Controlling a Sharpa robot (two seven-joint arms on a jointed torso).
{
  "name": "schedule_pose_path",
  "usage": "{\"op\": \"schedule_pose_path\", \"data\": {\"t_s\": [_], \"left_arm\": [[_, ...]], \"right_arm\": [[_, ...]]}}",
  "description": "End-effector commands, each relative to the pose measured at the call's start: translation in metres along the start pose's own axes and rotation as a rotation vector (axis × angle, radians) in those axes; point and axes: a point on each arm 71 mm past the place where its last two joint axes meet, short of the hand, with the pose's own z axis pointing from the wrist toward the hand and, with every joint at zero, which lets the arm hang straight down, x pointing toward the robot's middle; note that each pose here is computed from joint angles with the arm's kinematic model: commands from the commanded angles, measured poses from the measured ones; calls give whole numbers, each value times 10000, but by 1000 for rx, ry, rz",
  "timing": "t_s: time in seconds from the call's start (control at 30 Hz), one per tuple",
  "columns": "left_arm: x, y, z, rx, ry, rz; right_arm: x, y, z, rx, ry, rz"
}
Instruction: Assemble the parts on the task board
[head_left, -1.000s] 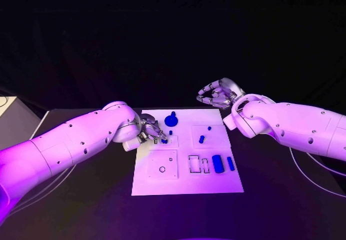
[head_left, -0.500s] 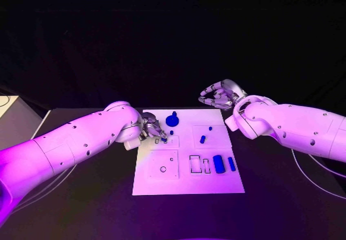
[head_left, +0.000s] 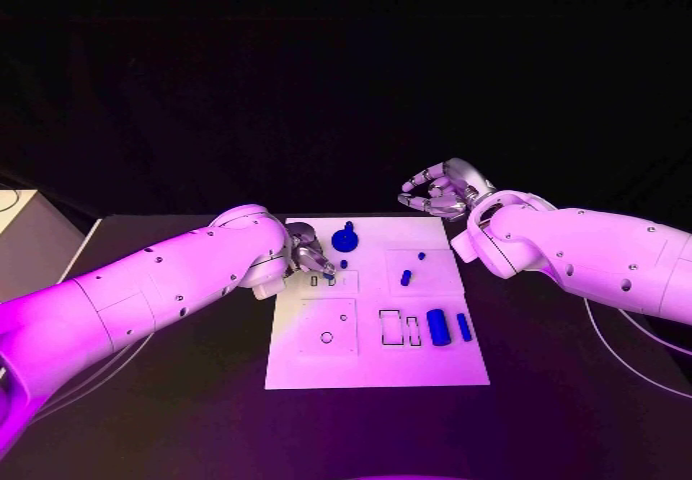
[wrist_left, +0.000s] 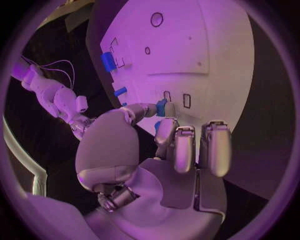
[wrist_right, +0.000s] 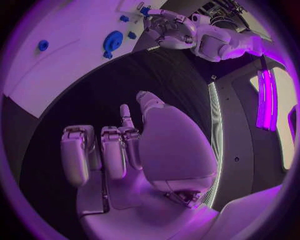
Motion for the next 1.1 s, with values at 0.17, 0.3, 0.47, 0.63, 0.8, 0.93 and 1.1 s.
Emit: {"op": "schedule_pose_path", "data": {"t_s": [0.17,0.3,0.47,0.63,0.8,0.93,1.1], "left_arm": [[54,-13,1,3,-10,37],[68,-7,1,1,-4,45],[77,-13,0,2,-5,47],[80,-19,2,3,-8,47],[83,-20,4,3,-8,44],[87,-20,5,3,-4,42],[94,-21,6,3,4,44]], "right_arm": [[5,0,-5,-9,9,-12],[1,-2,-7,-9,8,-13],[0,-4,-9,-9,9,-13],[1,-3,-9,-9,9,-13],[0,-4,-10,-9,8,-13],[0,-5,-10,-9,8,-13],[-1,-7,-10,-9,8,-14]]}}
